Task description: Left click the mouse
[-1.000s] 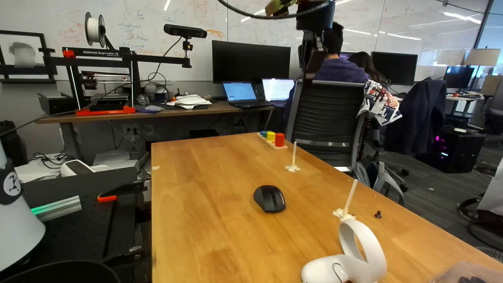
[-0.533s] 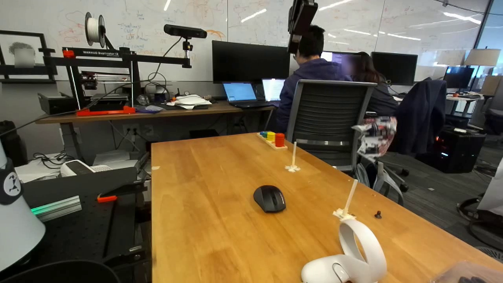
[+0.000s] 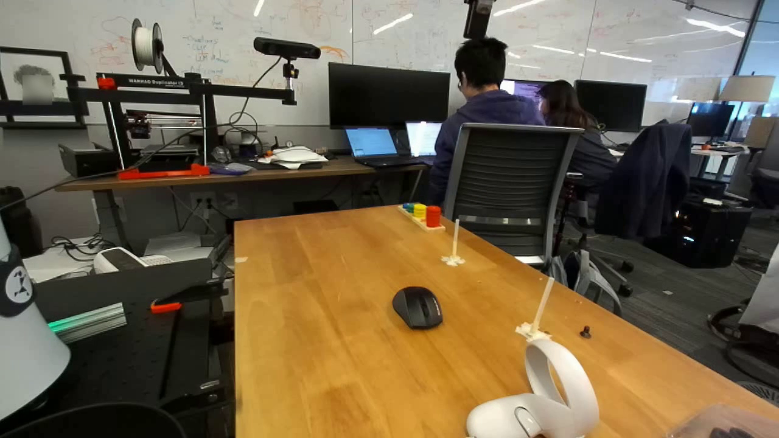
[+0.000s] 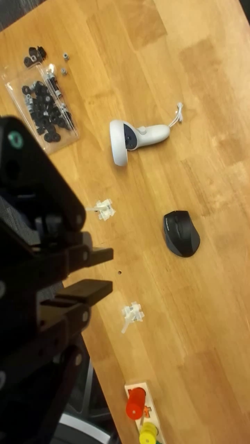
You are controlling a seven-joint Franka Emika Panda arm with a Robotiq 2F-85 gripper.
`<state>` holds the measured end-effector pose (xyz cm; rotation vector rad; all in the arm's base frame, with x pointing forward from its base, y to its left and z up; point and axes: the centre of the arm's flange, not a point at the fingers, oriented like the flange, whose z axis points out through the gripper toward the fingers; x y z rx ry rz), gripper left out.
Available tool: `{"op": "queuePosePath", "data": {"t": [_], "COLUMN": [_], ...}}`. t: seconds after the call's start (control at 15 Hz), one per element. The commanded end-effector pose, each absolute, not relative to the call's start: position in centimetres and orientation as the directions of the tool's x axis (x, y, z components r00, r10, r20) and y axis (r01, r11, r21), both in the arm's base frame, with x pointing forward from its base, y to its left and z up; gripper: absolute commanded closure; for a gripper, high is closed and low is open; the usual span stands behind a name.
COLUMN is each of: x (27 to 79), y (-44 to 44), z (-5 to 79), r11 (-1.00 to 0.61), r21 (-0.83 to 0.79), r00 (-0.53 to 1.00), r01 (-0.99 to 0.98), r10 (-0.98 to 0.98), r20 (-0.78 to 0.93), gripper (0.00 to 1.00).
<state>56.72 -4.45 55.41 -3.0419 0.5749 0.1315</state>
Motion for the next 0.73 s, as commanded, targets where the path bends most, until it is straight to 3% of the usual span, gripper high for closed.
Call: {"op": "queuePosePath", "data": {"t": [0.0,0.13,0.2,0.27,0.4,0.67], "x": [57.0,56.1,55.8,55.7,55.7,55.8], "y": [-4.6,-4.5,-4.1,-4.1,-4.1,-4.1], "z": [57.5,57.6,56.1,56.1,55.9,55.7], "r11": [-0.937,-0.939,-0.936,-0.936,-0.936,-0.936], "r21": [-0.026,-0.063,-0.029,-0.032,-0.031,-0.030], "r00": [0.932,0.915,0.923,0.922,0.922,0.921], "r01": [-0.348,-0.338,-0.352,-0.349,-0.350,-0.350], "r10": [-0.343,-0.312,-0.342,-0.338,-0.338,-0.338], "r20": [-0.121,-0.254,-0.174,-0.188,-0.190,-0.193], "gripper": [0.47,0.31,0.24,0.43,0.27,0.24]}}
